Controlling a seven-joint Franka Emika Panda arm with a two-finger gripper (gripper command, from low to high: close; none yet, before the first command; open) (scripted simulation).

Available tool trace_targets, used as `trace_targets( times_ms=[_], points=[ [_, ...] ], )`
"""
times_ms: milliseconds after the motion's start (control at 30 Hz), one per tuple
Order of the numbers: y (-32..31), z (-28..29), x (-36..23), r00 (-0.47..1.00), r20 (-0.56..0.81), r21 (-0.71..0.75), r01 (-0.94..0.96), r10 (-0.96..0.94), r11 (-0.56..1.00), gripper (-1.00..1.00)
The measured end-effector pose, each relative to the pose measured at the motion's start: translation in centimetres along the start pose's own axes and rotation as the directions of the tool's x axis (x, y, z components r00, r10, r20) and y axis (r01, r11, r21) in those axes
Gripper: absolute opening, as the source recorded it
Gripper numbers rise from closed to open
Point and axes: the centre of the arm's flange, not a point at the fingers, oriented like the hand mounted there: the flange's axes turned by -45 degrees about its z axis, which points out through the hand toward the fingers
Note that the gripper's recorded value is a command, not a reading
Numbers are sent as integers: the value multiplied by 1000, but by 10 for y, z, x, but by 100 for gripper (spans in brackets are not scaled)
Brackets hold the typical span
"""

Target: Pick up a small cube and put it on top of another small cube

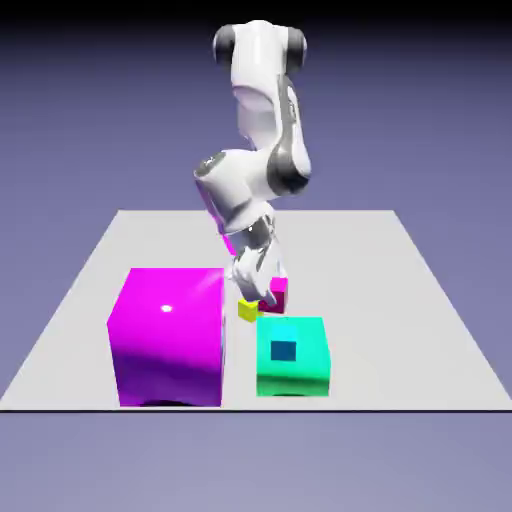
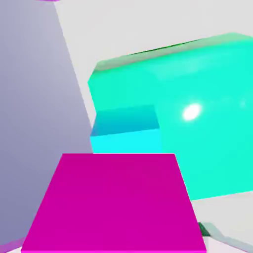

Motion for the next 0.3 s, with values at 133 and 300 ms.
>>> trace_targets(
  times_ms=[133,300],
  points=[
    [1,37,7,1000,-2,1,-5,5,1000,100],
    [1,-24,-1,1000,-1,1,-5,5,1000,100]
  ],
)
